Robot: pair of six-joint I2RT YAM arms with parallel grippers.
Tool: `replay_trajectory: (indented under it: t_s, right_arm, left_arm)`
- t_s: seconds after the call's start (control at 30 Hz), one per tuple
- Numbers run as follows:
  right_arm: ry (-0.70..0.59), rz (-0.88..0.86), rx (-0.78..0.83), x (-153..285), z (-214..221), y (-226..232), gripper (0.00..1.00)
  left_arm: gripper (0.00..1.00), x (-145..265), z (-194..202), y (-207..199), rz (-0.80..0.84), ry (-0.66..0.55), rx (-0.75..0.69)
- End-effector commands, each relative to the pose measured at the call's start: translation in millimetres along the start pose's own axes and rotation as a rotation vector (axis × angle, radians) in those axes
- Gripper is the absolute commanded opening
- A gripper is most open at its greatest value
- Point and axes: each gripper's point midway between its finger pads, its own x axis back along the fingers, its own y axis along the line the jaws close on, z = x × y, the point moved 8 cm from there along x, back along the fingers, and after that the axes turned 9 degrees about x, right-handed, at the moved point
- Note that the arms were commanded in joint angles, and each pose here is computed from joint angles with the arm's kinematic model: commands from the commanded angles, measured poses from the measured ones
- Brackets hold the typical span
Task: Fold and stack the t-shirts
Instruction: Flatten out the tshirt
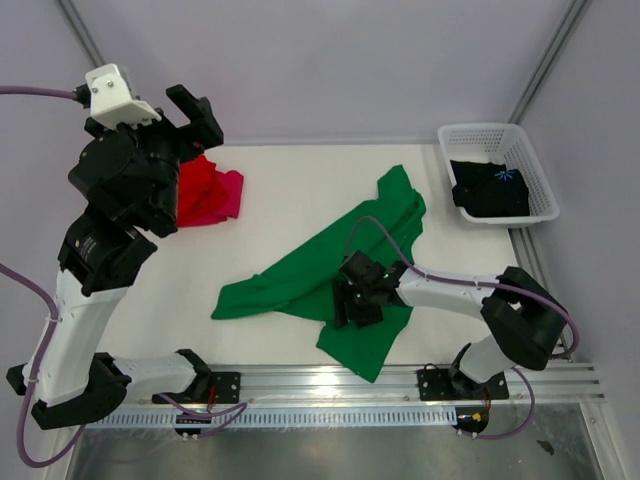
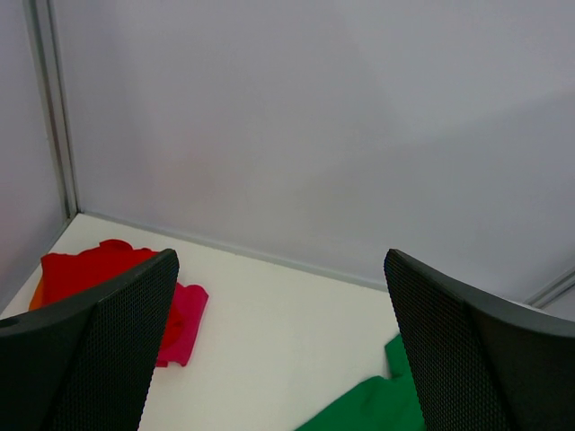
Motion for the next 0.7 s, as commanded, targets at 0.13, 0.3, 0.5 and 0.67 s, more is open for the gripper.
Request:
replay_trajectory:
  t_s: [0.13, 0.3, 0.5, 0.67]
  right_arm:
    - [0.088, 0.109, -0.068, 26, 41, -24, 0.67]
    - [-0.007, 0.103, -0.077, 37, 35, -24, 0.67]
    - [-0.363, 0.136, -0.062, 79, -20, -8, 0.67]
    - [-0.578, 0.387, -0.217, 115, -53, -29, 0.67]
  left_arm:
    - [0.99, 4, -17, 0, 0.015, -0.051, 0.044]
    - [0.99, 3, -6, 1, 0.010, -0.029, 0.045]
    - [0.99, 2, 3, 1, -0.002, -0.003, 0.039]
    - [0.99, 5, 1, 5, -0.010, -0.003, 0.044]
